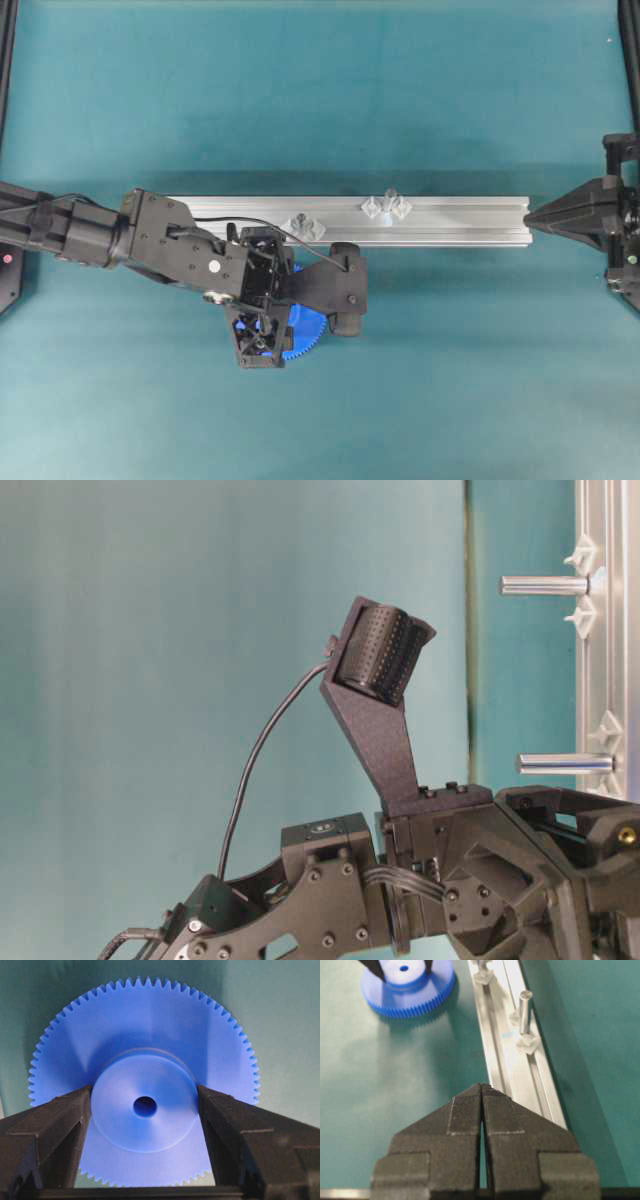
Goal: Find the location of the shaft and insert the large gear.
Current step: 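Lift the blue gear off the table with the left gripper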
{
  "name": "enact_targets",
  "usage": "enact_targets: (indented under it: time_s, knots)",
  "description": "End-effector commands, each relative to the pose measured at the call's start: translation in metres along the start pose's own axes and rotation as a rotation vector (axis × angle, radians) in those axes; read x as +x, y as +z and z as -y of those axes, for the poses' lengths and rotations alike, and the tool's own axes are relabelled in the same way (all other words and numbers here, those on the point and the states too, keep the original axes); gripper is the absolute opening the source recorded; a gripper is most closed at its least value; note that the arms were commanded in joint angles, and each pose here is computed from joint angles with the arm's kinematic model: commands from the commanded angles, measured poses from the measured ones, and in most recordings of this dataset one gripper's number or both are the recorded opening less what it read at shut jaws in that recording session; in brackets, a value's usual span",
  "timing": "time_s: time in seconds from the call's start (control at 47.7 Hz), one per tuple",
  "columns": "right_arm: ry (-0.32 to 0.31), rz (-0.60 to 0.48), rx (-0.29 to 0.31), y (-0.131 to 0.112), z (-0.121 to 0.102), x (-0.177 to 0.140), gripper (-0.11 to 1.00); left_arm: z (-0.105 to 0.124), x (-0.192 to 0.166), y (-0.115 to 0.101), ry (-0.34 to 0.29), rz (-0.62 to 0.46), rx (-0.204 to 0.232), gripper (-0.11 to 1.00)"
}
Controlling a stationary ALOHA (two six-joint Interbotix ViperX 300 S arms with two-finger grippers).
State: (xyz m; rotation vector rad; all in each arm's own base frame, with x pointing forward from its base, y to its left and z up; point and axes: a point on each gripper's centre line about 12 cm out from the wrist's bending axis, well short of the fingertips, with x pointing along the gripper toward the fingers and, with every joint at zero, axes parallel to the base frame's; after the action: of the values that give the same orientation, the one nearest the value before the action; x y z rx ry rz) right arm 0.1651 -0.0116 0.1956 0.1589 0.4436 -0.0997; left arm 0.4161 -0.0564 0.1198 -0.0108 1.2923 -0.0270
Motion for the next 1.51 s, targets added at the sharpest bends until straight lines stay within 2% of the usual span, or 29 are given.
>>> enact_targets:
  time_s: [0.0,0.419,0.796,1.069,1.3,1.488]
  knots:
    - [0.0,0.011,0.013,0.005,0.0,0.0,-0.03,0.002,-0.002,-0.001,-0.002,0.006,-0.002,0.7]
    - [0.002,0.012,0.011,0.005,-0.001,0.0,-0.03,0.002,-0.008,0.005,-0.005,0.026,0.009,0.7]
    - [0.0,0.012,0.014,0.004,0.0,0.0,-0.03,0.004,-0.036,0.019,-0.011,0.101,0.013,0.7]
    - [0.001,0.014,0.014,0.004,0.0,0.0,-0.03,0.003,-0.052,0.025,-0.008,0.099,0.01,0.7]
    - [0.0,0.012,0.014,0.004,0.0,0.0,-0.03,0.002,-0.071,0.034,-0.003,0.088,0.057,0.7]
    - [0.001,0.017,0.013,0.006,-0.001,0.0,-0.03,-0.009,-0.086,0.043,0.008,0.09,0.065,0.7]
